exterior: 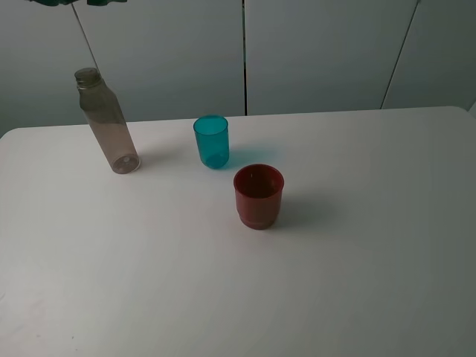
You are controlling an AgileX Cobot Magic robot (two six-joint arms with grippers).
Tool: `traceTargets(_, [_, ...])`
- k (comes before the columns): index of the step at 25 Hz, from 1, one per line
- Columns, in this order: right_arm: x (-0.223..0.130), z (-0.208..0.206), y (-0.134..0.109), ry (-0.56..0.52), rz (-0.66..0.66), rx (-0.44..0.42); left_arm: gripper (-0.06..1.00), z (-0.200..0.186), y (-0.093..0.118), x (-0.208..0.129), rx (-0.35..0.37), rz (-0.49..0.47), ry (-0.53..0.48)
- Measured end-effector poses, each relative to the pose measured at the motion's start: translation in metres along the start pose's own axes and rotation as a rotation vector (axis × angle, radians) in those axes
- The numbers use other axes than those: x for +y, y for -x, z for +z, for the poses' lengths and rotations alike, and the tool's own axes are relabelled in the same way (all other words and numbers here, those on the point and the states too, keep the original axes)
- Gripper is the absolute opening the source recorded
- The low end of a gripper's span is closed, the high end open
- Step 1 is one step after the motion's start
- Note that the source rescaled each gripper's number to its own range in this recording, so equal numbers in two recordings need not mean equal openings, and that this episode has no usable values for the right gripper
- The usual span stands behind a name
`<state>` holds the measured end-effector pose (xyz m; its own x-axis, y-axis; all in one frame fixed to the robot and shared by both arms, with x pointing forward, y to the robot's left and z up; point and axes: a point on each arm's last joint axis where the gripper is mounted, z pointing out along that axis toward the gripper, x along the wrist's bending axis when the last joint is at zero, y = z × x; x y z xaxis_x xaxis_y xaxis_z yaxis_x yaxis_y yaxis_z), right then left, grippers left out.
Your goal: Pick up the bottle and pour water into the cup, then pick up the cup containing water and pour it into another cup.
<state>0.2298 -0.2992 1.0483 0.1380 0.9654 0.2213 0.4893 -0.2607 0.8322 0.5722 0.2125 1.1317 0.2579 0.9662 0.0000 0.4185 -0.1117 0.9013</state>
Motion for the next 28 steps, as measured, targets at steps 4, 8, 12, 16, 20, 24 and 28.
traceTargets(4, [0.0,0.0,0.0,0.0,0.0,0.0,1.0,-0.044,-0.02,-0.007,0.037,-0.04,-0.102])
traceTargets(8, [0.0,0.0,0.0,0.0,0.0,0.0,1.0,-0.093,-0.033,-0.026,0.091,-0.066,-0.115])
traceTargets(12, [0.0,0.0,0.0,0.0,0.0,0.0,1.0,-0.142,-0.036,-0.057,0.153,-0.058,-0.116])
traceTargets(16, [0.0,0.0,0.0,0.0,0.0,0.0,1.0,-0.19,-0.028,-0.095,0.18,-0.051,-0.136])
traceTargets(20, [0.0,0.0,0.0,0.0,0.0,0.0,1.0,-0.226,-0.018,-0.137,0.183,-0.068,-0.118])
traceTargets(24, [0.0,0.0,0.0,0.0,0.0,0.0,1.0,-0.254,-0.009,-0.177,0.188,-0.073,-0.059])
traceTargets(28, [0.0,0.0,0.0,0.0,0.0,0.0,1.0,-0.284,-0.001,-0.204,0.19,-0.068,0.044])
